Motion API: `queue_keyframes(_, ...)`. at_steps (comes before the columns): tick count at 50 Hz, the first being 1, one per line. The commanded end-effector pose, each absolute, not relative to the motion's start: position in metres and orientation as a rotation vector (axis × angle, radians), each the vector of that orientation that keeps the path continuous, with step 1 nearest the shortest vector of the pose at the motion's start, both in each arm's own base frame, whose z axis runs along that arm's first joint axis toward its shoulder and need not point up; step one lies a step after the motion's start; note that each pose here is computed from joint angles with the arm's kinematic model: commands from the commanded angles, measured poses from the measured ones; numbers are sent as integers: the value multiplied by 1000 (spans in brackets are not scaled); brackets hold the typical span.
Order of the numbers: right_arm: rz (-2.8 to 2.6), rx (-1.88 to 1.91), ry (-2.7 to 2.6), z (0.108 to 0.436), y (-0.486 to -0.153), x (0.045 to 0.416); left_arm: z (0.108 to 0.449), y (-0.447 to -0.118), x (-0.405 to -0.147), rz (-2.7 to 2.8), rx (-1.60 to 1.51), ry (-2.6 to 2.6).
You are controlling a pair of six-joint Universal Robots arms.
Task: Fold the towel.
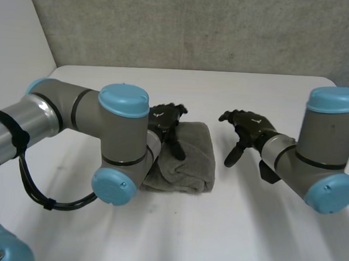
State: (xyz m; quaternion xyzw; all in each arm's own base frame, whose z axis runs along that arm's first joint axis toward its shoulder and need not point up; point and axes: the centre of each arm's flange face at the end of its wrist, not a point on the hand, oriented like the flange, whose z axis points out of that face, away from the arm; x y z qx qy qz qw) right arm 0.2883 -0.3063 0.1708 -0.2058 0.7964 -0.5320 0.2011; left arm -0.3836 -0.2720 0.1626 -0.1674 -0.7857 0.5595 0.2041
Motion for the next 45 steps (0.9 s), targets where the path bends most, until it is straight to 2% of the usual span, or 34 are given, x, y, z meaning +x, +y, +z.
queue_keyframes(1, -1411, -629, 2226, 163, -309, 308, 139, -267, -357, 1484, -459, -2412)
queue_keyframes(3, -1387, -652, 2208, 163, -305, 313, 136, -260, -341, 1442, -453, -2490)
queue_keyframes(8, -1327, -719, 2142, 163, -290, 330, 136, -252, -329, 1435, -449, -2509)
queue_keyframes(14, -1276, -766, 2134, 150, -275, 344, 139, -253, -323, 1474, -420, -2483)
queue_keyframes(20, -1277, -784, 2172, 134, -280, 348, 136, -259, -315, 1511, -441, -2492)
queue_keyframes(27, -1358, -845, 2174, 143, -283, 347, 138, -259, -316, 1535, -461, -2478)
queue_keyframes(31, -1452, -837, 2102, 181, -280, 344, 157, -261, -317, 1577, -445, -2434)
queue_keyframes(32, -1497, -822, 2069, 199, -279, 341, 171, -261, -317, 1612, -431, -2398)
queue_keyframes(33, -1498, -822, 2069, 199, -279, 341, 186, -261, -316, 1649, -416, -2358)
queue_keyframes(34, -1547, -809, 2032, 219, -277, 337, 186, -261, -316, 1650, -416, -2358)
queue_keyframes(35, -1596, -801, 1990, 238, -272, 334, 205, -261, -315, 1695, -395, -2310)
queue_keyframes(36, -1597, -800, 1990, 238, -272, 334, 228, -261, -311, 1750, -365, -2254)
queue_keyframes(37, -1654, -788, 1948, 259, -269, 329, 228, -261, -311, 1751, -365, -2254)
queue_keyframes(38, -1723, -760, 1913, 279, -268, 320, 249, -262, -306, 1806, -334, -2202)
queue_keyframes(39, -1724, -760, 1913, 279, -268, 320, 271, -263, -300, 1860, -298, -2151)
queue_keyframes(40, -1800, -718, 1897, 296, -273, 309, 271, -263, -299, 1861, -297, -2150)
queue_keyframes(41, -1801, -717, 1897, 297, -273, 309, 290, -264, -291, 1909, -262, -2109)
queue_keyframes(42, -1877, -662, 1900, 312, -277, 296, 290, -264, -291, 1909, -262, -2108)
queue_keyframes(43, -1952, -605, 1910, 326, -280, 282, 307, -263, -283, 1947, -237, -2078)
queue_keyframes(44, -1952, -604, 1910, 326, -280, 282, 322, -260, -275, 1976, -217, -2061)
queue_keyframes(45, -2020, -548, 1923, 337, -282, 271, 322, -260, -275, 1976, -217, -2060)
